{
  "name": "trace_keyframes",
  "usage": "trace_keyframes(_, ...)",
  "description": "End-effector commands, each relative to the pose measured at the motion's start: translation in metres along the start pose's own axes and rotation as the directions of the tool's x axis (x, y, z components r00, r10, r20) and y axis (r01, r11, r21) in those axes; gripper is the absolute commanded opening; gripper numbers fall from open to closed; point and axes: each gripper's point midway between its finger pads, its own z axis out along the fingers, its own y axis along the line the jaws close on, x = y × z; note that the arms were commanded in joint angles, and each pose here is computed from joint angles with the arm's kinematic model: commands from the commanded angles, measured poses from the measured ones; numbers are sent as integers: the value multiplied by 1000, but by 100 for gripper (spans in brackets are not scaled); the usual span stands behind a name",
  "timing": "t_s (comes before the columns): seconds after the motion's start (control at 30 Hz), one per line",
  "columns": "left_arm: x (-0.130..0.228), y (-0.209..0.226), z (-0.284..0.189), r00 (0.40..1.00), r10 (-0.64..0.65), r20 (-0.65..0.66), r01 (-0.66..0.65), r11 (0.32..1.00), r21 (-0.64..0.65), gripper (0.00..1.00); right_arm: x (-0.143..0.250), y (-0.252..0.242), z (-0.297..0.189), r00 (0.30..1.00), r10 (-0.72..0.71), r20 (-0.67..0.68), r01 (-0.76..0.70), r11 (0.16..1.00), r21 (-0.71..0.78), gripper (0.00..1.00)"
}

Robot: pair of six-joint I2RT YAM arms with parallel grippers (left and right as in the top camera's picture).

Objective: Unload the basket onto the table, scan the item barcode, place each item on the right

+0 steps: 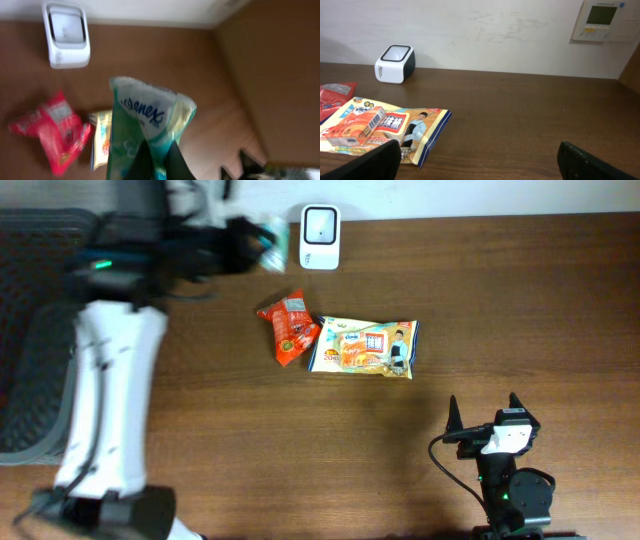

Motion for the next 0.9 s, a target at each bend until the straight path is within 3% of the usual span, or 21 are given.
trace_keyframes(0.0, 44, 53, 67, 989, -91, -118, 40, 925, -378, 0, 4, -1, 0, 1000, 2, -8, -1, 1000, 5, 99)
trace_keyframes(0.1, 71, 68, 106, 978, -153, -141, 56, 846, -530, 0, 4, -1, 0, 1000, 2, -8, -1, 1000, 5, 98)
trace_keyframes(0.27, 130, 79, 191, 947, -142, -290, -48, 827, -560, 1, 4, -1, 0, 1000, 2, -8, -1, 1000, 5, 98)
trace_keyframes(0.3, 139, 83, 200, 939, -146, -311, -58, 824, -564, 12, 4, -1, 0, 1000, 2, -8, -1, 1000, 5, 99)
trace_keyframes(0.33, 148, 86, 207, 931, -151, -332, -69, 820, -568, 54, 4, -1, 0, 1000, 2, -8, -1, 1000, 5, 98)
trace_keyframes(0.37, 150, 88, 209, 929, -154, -337, -71, 819, -570, 71, 4, -1, 0, 1000, 2, -8, -1, 1000, 5, 98)
trace_keyframes(0.43, 138, 87, 205, 937, -141, -319, -68, 823, -563, 82, 4, -1, 0, 1000, 2, -8, -1, 1000, 5, 98)
trace_keyframes(0.57, 70, 70, 152, 973, -131, -192, 2, 831, -557, 95, 4, -1, 0, 1000, 1, -8, -1, 1000, 5, 98)
trace_keyframes(0.7, 7, 58, 59, 991, -133, -25, 97, 822, -561, 99, 4, -1, 0, 1000, 2, -8, -1, 1000, 5, 98)
trace_keyframes(0.77, -6, 75, 10, 990, -135, 29, 123, 772, -624, 99, 4, -1, 0, 1000, 2, -8, -1, 1000, 5, 98)
trace_keyframes(0.83, -5, 111, -51, 979, -182, 91, 190, 660, -727, 99, 4, -1, 0, 1000, 1, -8, -1, 1000, 5, 98)
trace_keyframes(0.87, -3, 119, -64, 974, -203, 102, 211, 640, -739, 99, 4, -1, 0, 1000, 2, -8, -1, 1000, 5, 98)
